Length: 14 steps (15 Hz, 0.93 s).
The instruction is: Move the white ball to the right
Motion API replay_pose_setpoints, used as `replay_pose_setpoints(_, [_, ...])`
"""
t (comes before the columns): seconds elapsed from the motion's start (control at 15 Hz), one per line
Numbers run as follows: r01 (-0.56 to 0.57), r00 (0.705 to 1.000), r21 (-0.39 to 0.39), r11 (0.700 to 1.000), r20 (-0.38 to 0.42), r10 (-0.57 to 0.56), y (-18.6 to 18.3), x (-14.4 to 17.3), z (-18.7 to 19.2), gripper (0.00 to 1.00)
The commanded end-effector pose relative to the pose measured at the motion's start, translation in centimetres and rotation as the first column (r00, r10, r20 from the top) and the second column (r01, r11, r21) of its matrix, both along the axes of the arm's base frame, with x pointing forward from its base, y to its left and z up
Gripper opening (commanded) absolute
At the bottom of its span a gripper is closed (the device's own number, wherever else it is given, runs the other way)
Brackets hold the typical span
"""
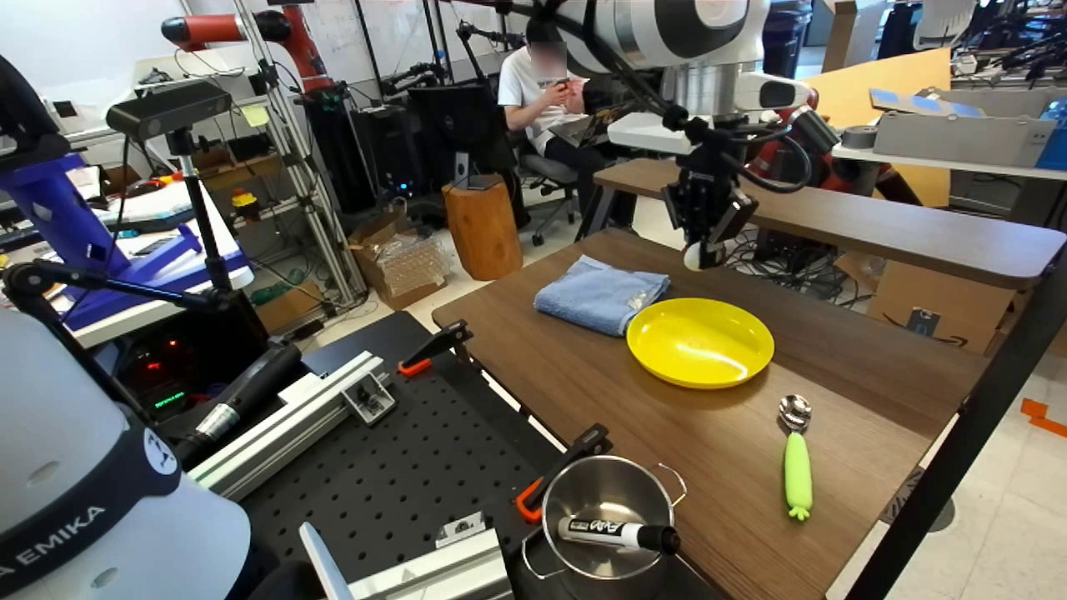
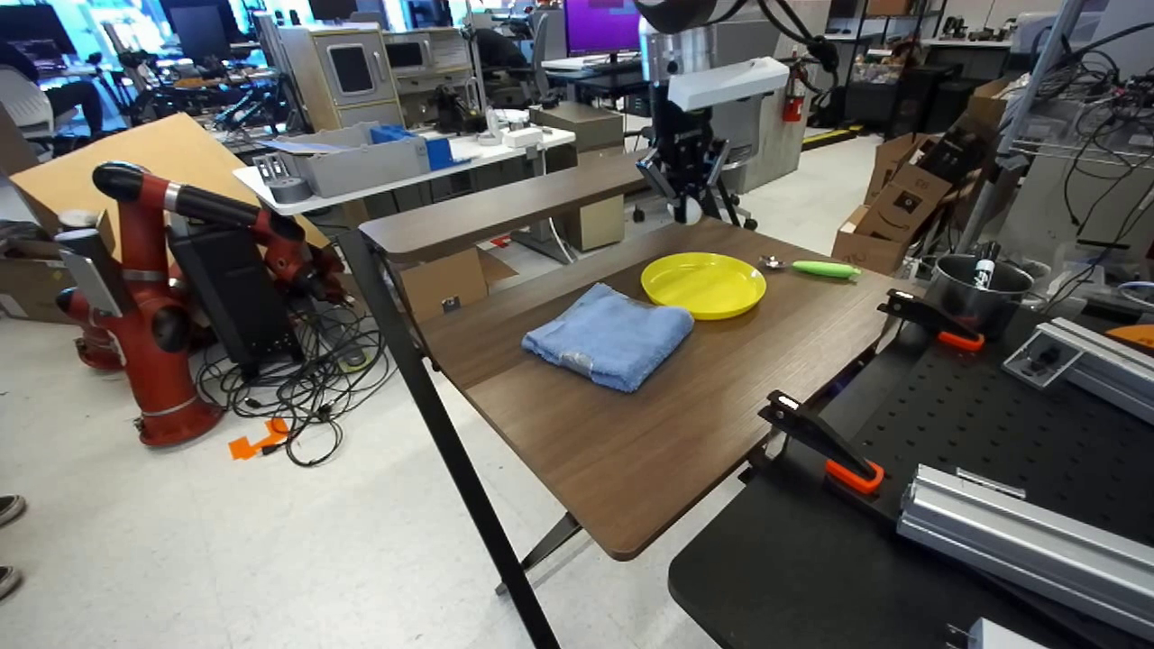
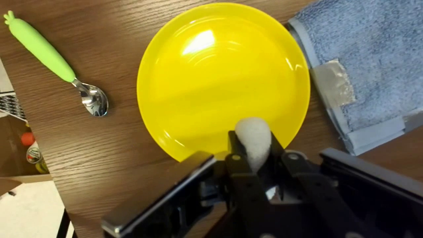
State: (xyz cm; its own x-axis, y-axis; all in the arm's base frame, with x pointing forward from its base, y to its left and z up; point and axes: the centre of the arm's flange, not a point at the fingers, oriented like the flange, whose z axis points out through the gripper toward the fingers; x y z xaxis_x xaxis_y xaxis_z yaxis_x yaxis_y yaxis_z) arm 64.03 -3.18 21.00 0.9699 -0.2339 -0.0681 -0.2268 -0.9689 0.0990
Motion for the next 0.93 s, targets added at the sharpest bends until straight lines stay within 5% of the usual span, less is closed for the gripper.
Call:
replay_pose_setpoints(0.0, [0.049, 0.998, 0.079, 0.996, 0.023, -0.051, -2.7, 1.0, 0.0, 0.05])
replay_pose_setpoints(0.87, [0.281, 0.959, 0.198, 0.939, -0.021, -0.283, -11.5, 4.6, -4.5, 0.05])
